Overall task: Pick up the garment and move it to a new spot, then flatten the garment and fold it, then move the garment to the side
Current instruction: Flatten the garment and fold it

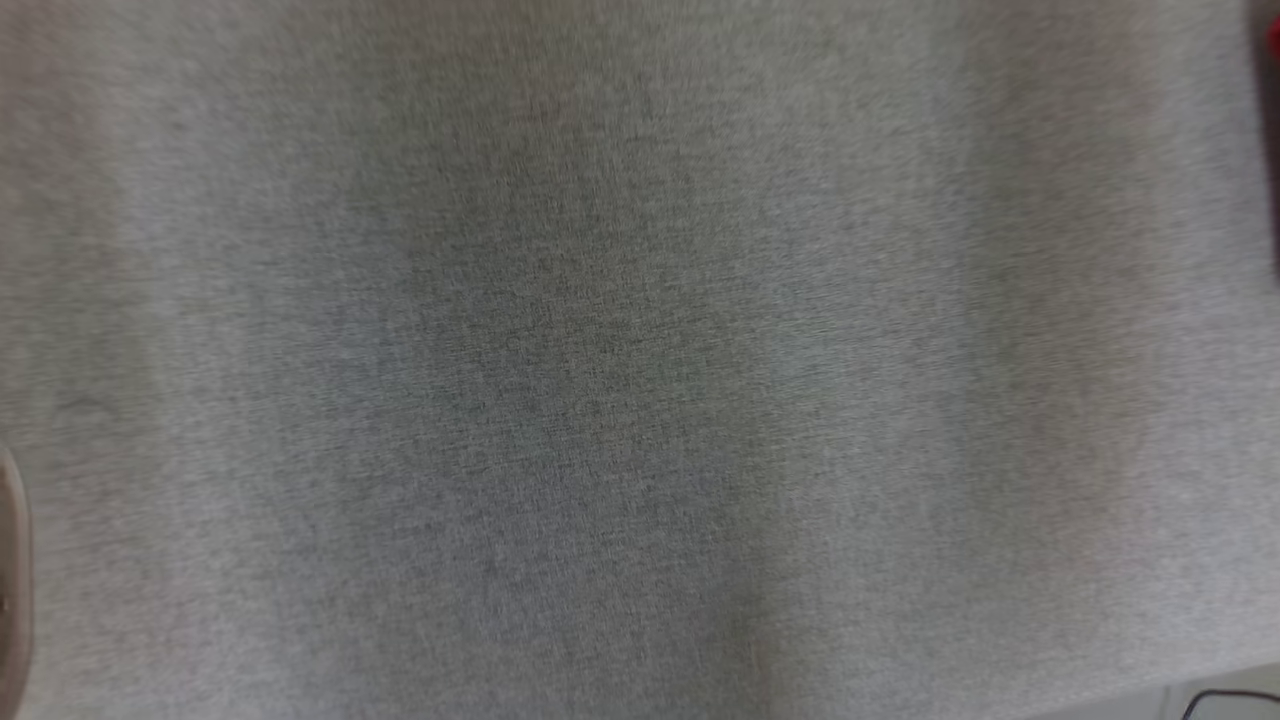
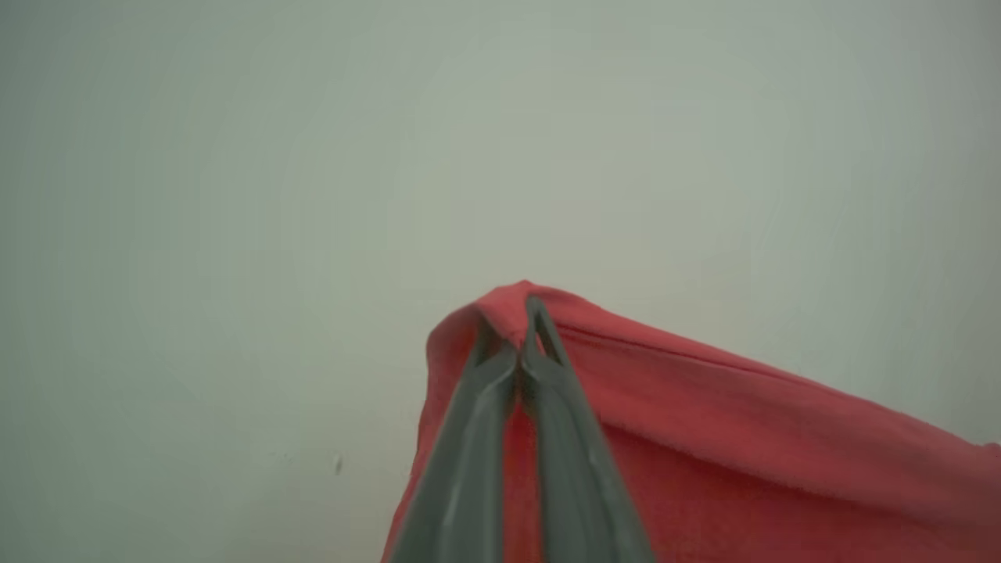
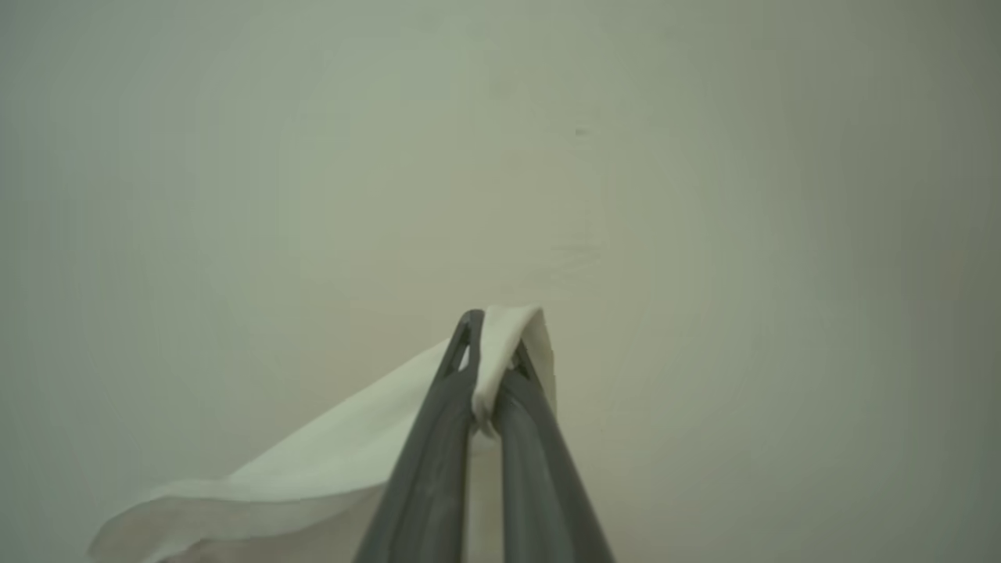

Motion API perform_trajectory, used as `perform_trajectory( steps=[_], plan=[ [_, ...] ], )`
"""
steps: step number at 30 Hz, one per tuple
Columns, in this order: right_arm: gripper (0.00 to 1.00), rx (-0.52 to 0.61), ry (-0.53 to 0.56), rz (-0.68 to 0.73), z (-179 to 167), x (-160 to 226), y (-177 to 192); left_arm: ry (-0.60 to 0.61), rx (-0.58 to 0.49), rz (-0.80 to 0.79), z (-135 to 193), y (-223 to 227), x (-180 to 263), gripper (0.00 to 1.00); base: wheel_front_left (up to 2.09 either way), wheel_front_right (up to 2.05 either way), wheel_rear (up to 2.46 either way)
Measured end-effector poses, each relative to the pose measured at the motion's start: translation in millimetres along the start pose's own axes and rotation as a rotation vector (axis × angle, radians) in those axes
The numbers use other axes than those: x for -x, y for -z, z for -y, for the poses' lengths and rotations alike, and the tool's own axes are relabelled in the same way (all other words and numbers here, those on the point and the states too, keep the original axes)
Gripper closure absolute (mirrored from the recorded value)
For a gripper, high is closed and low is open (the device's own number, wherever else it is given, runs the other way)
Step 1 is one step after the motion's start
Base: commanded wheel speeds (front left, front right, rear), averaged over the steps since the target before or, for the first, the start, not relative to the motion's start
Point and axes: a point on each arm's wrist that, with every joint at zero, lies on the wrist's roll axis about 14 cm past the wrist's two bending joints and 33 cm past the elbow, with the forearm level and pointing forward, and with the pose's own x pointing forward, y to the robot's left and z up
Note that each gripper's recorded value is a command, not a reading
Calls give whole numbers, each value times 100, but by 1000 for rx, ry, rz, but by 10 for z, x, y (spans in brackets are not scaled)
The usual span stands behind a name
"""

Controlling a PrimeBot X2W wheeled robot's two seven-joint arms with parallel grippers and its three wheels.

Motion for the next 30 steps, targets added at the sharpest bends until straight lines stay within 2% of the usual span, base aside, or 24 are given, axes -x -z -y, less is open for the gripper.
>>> perform_trajectory(
  steps=[2,6,10,16,21,24,27,30],
  plan=[
    [100,15,-5,-76,59,161,354,-34,-5,-67,-197,317,179,100,0,0,0],
    [100,9,20,-270,252,718,1111,-114,-27,-236,-609,938,745,100,0,0,0],
    [100,-10,34,-405,345,1205,1440,-156,-30,-336,-760,1153,1159,100,0,0,0],
    [100,-13,49,-578,424,1807,1480,-193,6,-456,-712,1192,1724,100,0,0,0],
    [100,-34,65,-732,396,2231,1280,-203,25,-583,-529,1128,2232,100,0,0,0],
    [100,-61,69,-925,298,2680,1248,-242,39,-643,-483,1034,2522,100,0,0,0],
    [100,-40,58,-1118,220,3150,1127,-281,39,-694,-452,904,2815,100,0,0,0],
    [100,-30,79,-1223,181,3458,905,-325,52,-720,-400,750,3053,100,0,0,0]
  ],
)
